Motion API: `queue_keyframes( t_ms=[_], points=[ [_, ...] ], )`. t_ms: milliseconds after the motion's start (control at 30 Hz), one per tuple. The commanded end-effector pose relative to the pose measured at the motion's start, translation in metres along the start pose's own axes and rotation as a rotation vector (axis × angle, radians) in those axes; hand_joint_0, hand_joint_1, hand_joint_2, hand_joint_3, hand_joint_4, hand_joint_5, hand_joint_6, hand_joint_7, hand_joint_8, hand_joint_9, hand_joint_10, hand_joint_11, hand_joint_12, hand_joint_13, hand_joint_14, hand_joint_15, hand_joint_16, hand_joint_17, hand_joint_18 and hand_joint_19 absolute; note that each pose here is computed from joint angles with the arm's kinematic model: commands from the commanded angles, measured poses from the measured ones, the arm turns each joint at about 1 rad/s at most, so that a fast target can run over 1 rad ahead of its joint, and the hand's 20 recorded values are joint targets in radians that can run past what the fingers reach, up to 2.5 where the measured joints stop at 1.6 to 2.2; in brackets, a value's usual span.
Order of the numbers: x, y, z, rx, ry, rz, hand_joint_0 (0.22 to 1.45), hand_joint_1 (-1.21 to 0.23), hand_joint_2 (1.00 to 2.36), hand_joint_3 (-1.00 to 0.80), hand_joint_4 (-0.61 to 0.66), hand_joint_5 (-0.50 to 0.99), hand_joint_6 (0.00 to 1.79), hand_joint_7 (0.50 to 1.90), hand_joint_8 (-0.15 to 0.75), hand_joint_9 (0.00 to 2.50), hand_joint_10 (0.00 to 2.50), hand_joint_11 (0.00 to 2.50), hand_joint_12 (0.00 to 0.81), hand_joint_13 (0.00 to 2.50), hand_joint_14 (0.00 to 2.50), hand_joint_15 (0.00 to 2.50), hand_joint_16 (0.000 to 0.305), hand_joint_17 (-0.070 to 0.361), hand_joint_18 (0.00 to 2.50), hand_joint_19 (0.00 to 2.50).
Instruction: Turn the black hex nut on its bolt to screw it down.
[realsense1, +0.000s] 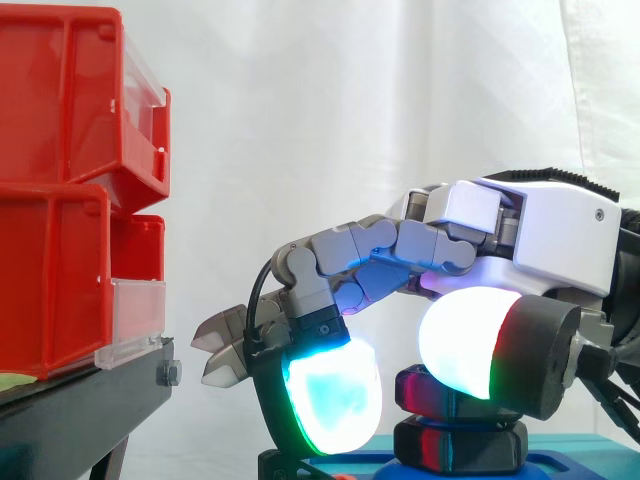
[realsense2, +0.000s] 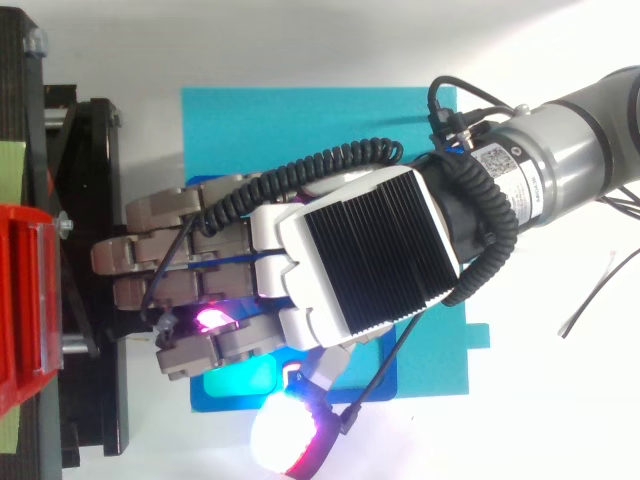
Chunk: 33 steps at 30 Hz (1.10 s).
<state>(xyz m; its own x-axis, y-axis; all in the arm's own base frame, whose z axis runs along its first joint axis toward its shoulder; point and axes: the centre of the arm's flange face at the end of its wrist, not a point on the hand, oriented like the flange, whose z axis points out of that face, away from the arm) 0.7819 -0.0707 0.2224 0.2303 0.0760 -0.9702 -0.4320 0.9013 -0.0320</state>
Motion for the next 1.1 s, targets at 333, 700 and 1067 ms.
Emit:
queue_keyframes(
  t_ms=[333, 700, 1067],
  points=[
    [0.000, 0.001, 0.001, -0.003, -0.001, -0.001, 0.50, -0.19, 1.00, -0.50, 0.13, -0.01, 0.59, 1.49, 0.251, 0.77, 0.00, 0.07, 0.317, 0.58, 0.00, 0.02, 0.054, 0.122, 0.57, 0.28],
    [-0.001, -0.004, -0.003, -0.012, -0.006, -0.006, 0.50, -0.19, 1.00, -0.50, 0.13, -0.03, 0.73, 1.31, 0.254, 0.82, 0.00, 0.10, 0.313, 0.62, 0.00, 0.06, 0.055, 0.123, 0.58, 0.28],
    [-0.005, -0.008, -0.006, -0.040, -0.008, -0.010, 0.50, -0.20, 1.00, -0.50, 0.13, -0.03, 0.76, 1.27, 0.256, 0.85, 0.00, 0.12, 0.314, 0.65, 0.00, 0.11, 0.054, 0.122, 0.57, 0.28]
  ],
)
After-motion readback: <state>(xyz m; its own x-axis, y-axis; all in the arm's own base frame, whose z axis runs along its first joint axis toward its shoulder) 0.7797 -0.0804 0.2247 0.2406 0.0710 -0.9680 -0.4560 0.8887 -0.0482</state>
